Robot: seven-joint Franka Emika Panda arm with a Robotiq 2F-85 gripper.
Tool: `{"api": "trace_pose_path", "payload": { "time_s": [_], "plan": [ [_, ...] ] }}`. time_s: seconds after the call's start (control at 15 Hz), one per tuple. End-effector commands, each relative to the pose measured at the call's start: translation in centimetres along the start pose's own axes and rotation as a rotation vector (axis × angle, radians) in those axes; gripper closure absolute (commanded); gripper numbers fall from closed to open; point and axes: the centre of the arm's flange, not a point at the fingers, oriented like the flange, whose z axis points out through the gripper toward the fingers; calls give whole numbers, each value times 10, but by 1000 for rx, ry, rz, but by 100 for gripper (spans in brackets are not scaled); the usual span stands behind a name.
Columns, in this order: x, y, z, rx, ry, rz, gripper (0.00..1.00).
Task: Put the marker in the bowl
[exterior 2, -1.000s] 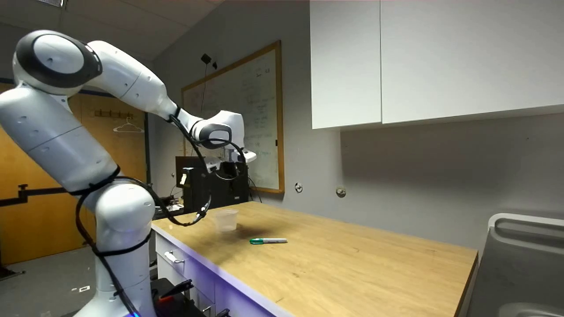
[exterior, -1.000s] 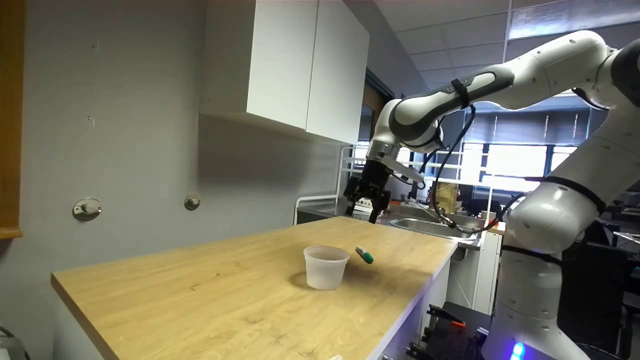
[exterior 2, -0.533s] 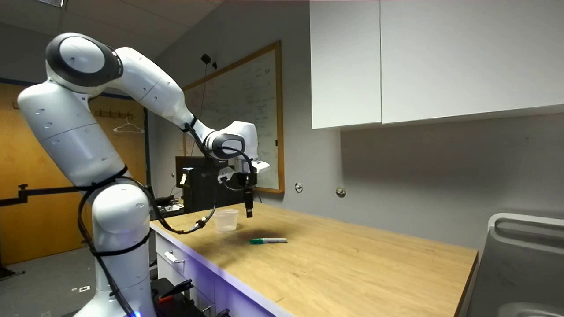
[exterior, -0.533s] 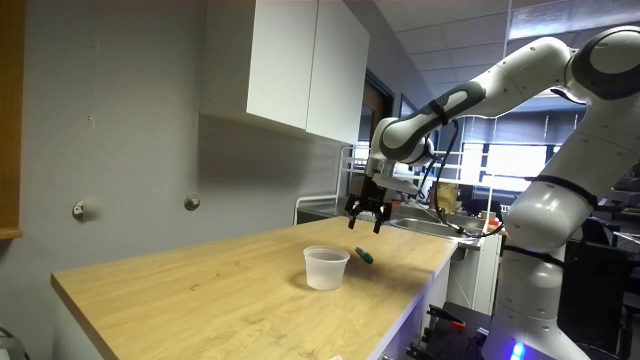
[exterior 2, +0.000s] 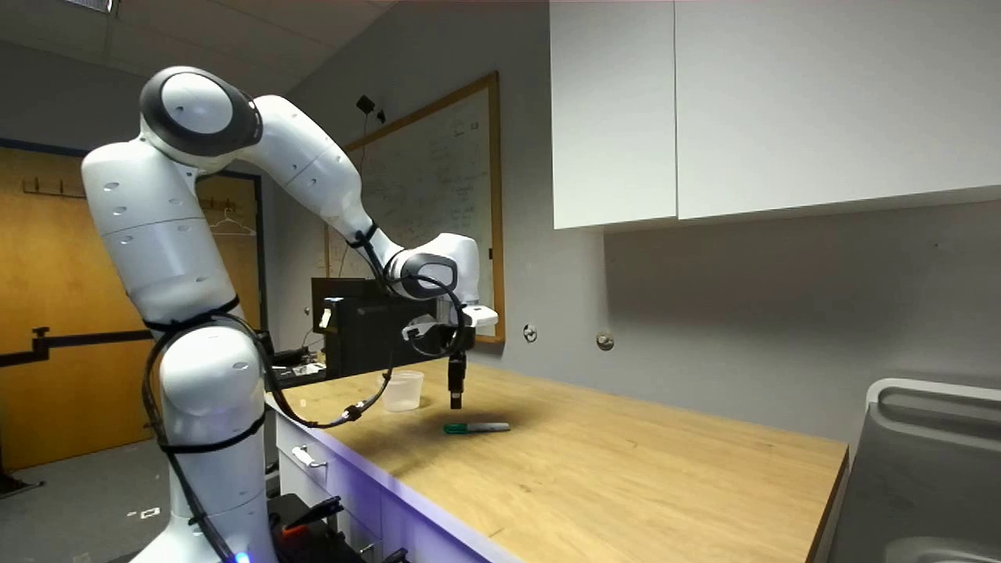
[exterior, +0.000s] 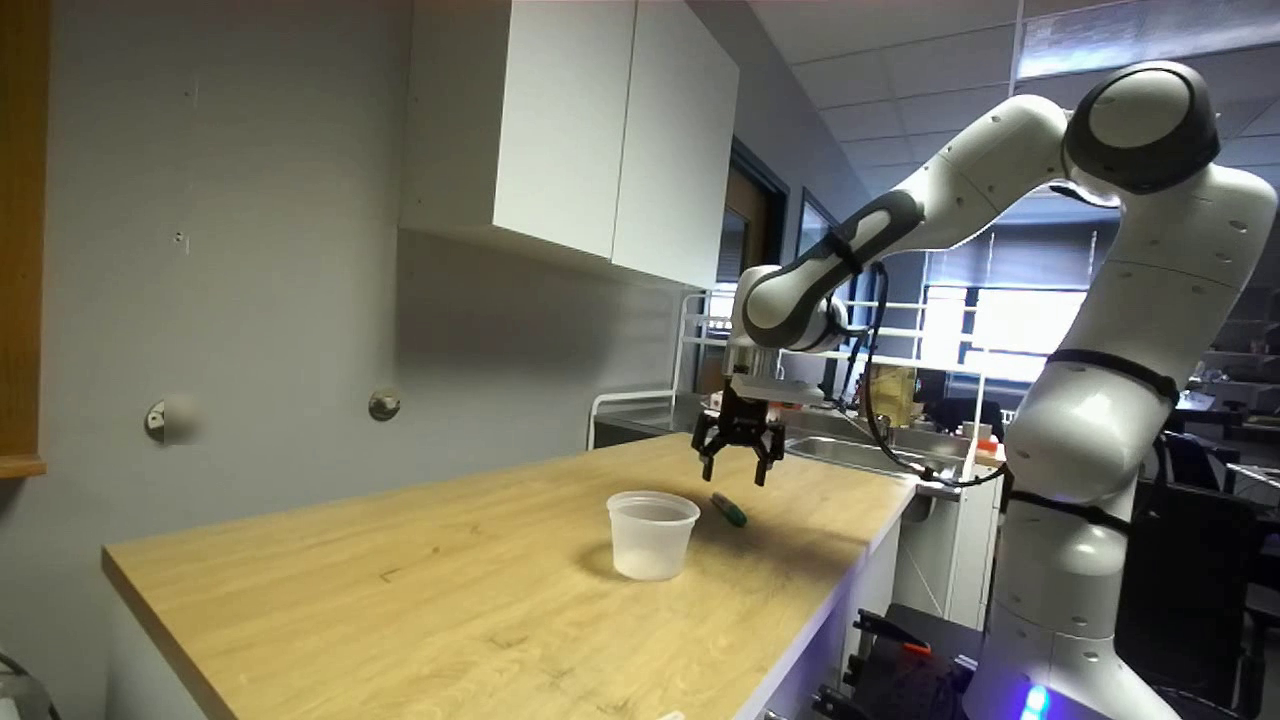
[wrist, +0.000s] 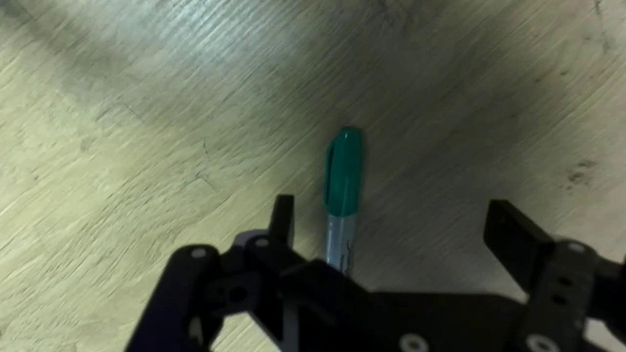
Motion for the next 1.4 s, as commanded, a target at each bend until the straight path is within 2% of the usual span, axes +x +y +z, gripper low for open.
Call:
{"api": "trace_pose_path", "payload": {
  "time_s": [0.0,0.67,0.73,0.8,0.87,1.33],
  "plan": [
    [31,-8,12,-18,-39,51,0],
    [72,-5,45,-42,-121,115,0],
    [73,-6,47,-44,-121,119,25],
    [74,-6,48,-46,-122,120,27],
    [76,-6,49,-47,-124,122,33],
    [74,-12,36,-52,-114,135,88]
  ]
}}
